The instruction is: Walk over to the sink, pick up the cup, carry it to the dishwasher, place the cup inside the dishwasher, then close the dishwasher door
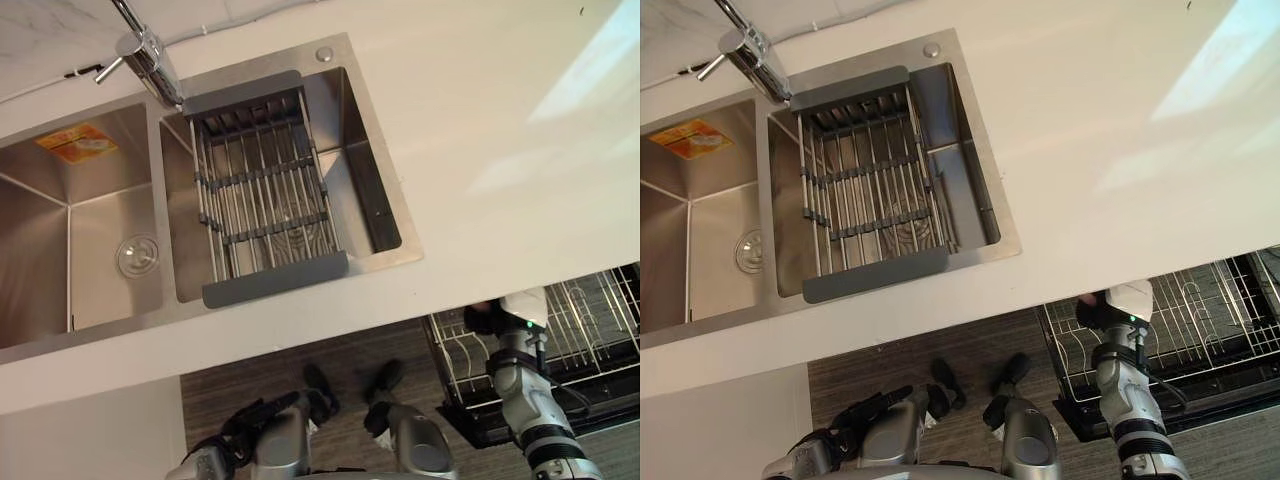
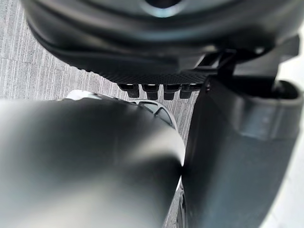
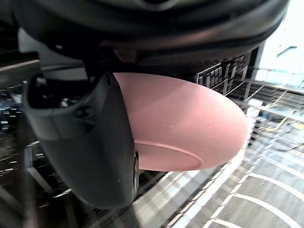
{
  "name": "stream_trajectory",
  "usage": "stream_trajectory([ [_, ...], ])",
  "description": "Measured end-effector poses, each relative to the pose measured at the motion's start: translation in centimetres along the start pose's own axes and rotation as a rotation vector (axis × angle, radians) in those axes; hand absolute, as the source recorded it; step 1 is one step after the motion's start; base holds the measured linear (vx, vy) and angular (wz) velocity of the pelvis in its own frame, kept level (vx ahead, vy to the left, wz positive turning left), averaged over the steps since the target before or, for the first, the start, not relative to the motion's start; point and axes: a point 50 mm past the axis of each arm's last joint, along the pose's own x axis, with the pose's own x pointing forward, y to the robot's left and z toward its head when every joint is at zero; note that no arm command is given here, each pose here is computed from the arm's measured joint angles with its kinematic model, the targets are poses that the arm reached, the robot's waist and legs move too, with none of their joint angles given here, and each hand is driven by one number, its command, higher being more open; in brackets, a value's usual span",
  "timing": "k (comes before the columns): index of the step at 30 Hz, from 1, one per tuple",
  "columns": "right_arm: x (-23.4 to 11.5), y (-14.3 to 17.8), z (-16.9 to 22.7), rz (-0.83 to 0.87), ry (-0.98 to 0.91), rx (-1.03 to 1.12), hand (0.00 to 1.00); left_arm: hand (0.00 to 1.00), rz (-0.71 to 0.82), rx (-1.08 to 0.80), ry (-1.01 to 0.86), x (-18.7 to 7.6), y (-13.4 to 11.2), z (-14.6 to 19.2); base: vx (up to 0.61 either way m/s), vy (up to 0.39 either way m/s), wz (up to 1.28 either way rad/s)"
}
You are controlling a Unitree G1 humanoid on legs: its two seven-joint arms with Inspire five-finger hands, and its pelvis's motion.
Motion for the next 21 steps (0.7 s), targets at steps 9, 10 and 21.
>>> stream_trajectory([
  [9,-0.4,-0.5,-2.2,-0.026,0.085,-0.039,1.00,1.00,0.025,0.010,-0.024,-0.2,0.3,0.8,0.01,0.104,-0.04],
  [10,-0.4,-0.4,-2.2,-0.025,0.085,-0.040,1.00,1.00,0.026,0.010,-0.023,-0.2,0.3,0.8,0.01,0.106,-0.04],
  [21,-2.0,2.1,0.2,0.130,0.032,0.086,1.00,1.00,0.029,0.013,-0.031,0.0,0.1,0.9,-0.02,0.104,-0.05],
])
